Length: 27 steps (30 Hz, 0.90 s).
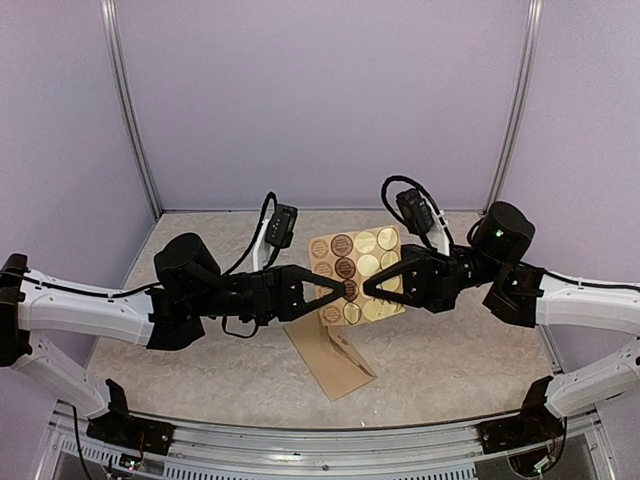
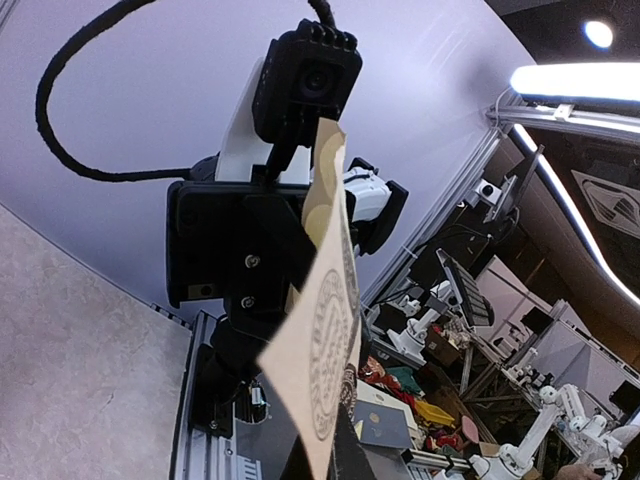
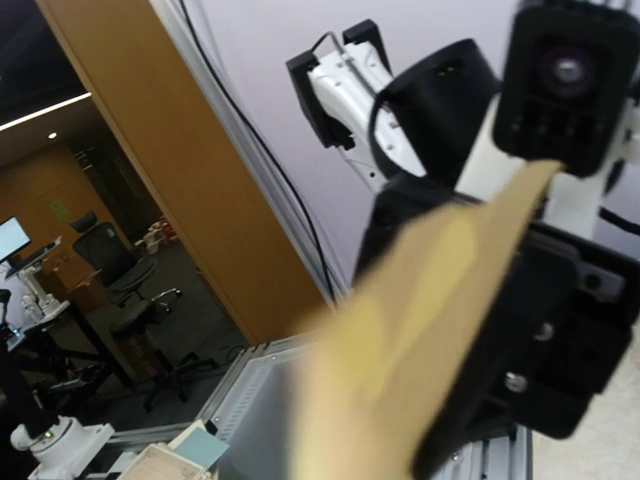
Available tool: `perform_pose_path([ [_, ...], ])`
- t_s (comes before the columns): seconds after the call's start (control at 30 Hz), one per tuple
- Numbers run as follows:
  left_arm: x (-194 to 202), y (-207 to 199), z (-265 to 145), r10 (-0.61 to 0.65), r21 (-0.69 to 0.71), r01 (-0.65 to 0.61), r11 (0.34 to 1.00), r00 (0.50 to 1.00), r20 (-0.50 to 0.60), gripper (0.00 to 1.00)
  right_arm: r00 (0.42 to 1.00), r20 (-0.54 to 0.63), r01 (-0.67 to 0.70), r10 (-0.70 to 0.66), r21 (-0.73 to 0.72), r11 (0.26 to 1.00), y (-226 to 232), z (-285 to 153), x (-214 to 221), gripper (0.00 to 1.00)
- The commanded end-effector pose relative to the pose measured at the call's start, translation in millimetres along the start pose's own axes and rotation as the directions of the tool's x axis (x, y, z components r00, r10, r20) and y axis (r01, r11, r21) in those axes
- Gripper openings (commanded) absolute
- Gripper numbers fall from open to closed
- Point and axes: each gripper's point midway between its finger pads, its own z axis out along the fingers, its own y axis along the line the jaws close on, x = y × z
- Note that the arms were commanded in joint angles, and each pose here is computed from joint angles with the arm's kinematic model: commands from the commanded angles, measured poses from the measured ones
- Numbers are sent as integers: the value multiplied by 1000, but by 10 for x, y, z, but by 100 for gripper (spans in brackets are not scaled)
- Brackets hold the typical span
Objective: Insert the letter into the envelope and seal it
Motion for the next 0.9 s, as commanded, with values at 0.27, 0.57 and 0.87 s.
perform_pose_path([
  [0.27, -1, -155, 131, 21, 97, -18, 995, 999, -24, 0, 1000, 2, 14, -14, 52, 999, -98, 42, 46, 0],
  [0.57, 31, -292, 152, 36, 157, -30, 987, 999, -32, 0, 1000, 14, -14, 13, 130, 991, -292, 32, 87, 0],
  [0.87, 23, -304, 140, 40, 154, -37, 987, 999, -19, 0, 1000, 10, -28, 26, 173, 985, -377, 22, 110, 0],
])
